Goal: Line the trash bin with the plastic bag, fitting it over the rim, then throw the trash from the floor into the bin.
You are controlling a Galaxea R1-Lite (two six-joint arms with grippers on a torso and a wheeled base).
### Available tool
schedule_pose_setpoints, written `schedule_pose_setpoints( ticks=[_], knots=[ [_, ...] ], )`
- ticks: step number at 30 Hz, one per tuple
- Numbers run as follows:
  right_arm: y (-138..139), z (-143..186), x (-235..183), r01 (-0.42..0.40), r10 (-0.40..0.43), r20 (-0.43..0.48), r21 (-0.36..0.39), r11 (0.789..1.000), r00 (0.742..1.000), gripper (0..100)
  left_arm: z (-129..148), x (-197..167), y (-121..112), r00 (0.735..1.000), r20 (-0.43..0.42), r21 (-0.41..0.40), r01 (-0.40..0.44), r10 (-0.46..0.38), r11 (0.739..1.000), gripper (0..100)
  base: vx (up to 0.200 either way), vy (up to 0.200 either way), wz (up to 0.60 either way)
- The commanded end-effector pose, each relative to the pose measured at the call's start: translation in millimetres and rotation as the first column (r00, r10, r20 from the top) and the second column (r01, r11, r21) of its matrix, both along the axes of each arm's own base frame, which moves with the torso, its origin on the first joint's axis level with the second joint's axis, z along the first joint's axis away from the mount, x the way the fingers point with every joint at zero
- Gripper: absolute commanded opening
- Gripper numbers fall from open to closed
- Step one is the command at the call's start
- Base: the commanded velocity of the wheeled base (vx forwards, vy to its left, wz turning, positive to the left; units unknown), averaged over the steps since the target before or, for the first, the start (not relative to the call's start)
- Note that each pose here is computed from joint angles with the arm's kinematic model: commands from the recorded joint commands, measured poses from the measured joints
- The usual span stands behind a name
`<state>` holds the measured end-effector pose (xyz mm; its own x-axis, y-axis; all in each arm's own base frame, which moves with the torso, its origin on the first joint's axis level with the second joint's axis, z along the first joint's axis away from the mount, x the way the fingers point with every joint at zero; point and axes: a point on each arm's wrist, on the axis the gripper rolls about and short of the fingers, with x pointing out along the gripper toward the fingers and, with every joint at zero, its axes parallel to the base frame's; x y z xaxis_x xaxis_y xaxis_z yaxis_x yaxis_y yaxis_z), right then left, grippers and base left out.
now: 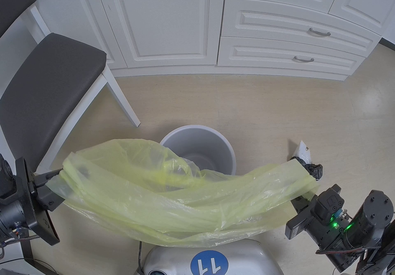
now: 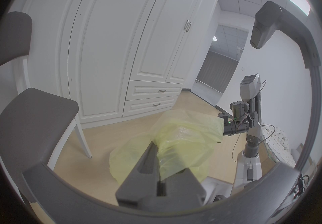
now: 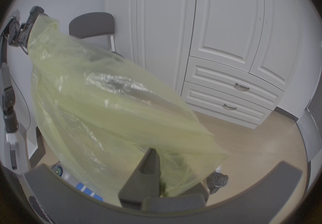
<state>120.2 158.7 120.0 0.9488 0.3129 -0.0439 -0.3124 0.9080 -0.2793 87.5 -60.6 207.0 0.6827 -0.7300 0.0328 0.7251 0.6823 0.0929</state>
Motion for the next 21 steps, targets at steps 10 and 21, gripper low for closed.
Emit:
schedule_pose_setpoints(
  ticks=[10,21],
  knots=[
    [20,7,-9,-0.172,0.173,0.010,0.157,0.972,0.985,0,-2,-1,0,1.000,0.000,0.003,0.022,-0.022,1.000,0,0.000,0.000,0.00],
    [33,31,-27,-0.328,0.334,0.050,0.364,0.872,0.941,0,-3,-1,0,1.000,0.004,0.001,0.025,-0.025,1.000,0,0.000,0.000,0.00]
  ],
)
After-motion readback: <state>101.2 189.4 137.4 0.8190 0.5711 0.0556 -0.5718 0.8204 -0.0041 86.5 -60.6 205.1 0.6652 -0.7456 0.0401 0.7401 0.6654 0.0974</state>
